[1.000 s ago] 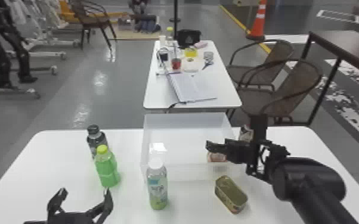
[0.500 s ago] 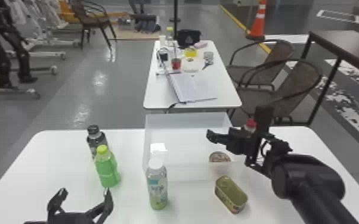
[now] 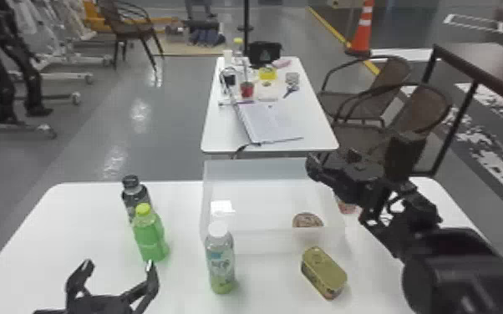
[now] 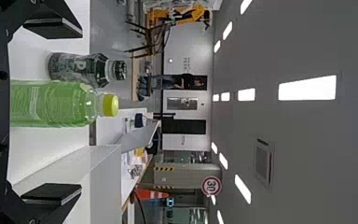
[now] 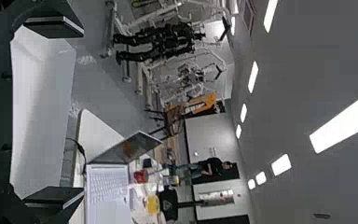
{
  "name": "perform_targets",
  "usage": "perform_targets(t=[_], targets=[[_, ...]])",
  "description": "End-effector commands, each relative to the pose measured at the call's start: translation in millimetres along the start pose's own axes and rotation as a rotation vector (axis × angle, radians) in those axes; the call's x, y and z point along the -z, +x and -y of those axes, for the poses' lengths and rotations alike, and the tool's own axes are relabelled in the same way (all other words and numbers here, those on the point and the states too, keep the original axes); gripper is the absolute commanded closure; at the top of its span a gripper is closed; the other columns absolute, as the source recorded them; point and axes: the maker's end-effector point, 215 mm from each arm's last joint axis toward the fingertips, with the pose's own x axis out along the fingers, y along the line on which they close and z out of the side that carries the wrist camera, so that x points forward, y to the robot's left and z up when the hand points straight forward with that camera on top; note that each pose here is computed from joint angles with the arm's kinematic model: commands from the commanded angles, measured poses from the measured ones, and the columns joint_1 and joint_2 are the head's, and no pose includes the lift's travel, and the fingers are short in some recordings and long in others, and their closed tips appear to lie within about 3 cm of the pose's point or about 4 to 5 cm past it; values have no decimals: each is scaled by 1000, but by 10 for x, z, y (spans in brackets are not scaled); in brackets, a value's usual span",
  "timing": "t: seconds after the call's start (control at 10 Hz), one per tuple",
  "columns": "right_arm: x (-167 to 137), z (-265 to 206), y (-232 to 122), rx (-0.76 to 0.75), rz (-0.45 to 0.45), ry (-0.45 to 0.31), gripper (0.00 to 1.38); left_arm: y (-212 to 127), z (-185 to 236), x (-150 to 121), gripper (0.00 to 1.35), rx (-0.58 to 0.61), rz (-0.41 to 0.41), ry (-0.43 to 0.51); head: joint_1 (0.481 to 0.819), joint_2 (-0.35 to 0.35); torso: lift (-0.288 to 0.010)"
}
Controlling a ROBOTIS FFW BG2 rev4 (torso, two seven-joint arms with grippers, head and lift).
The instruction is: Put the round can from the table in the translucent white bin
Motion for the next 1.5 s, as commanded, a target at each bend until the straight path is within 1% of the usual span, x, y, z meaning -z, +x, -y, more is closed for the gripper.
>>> perform_targets(t=[0.0, 0.1, 0.2, 0.4, 0.5, 0.7, 0.8, 0.9, 1.1, 1.2, 1.3, 1.4], targets=[[10, 31, -418, 70, 21, -51, 105, -1, -4, -24, 136, -2, 8, 3, 549, 0, -100], [152, 109, -711, 128, -4, -89, 104, 5, -9, -44, 136, -2, 14, 7, 549, 0, -100], [358, 140, -1005, 170, -31, -102, 99, -1, -18, -57, 136, -3, 19, 8, 549, 0, -100], [590, 143, -1568, 298, -10, -136, 104, -9, -33, -69, 136, -5, 23, 12, 549, 0, -100], [786, 107, -1802, 331, -26, -138, 105, -14, -41, -81, 136, -7, 26, 13, 549, 0, -100], [1028, 112, -2145, 363, -60, -125, 105, -26, -50, -73, 134, -8, 25, 14, 549, 0, -100], [1071, 131, -2240, 380, -72, -120, 105, -33, -53, -67, 136, -9, 23, 14, 549, 0, -100], [1091, 146, -2279, 398, -73, -99, 105, -33, -51, -66, 136, -9, 23, 15, 549, 0, -100], [1123, 127, -2268, 412, -74, -86, 105, -35, -21, -49, 136, -3, 17, 14, 549, 0, -100], [1107, 103, -2259, 408, -80, -97, 105, -42, -31, -47, 136, -5, 17, 16, 549, 0, -100], [1073, 46, -2227, 398, -104, -137, 105, -40, -29, -50, 136, -4, 17, 18, 549, 0, -100], [1076, 52, -2226, 409, -110, -134, 105, -38, -18, -44, 136, -2, 13, 18, 549, 0, -100]])
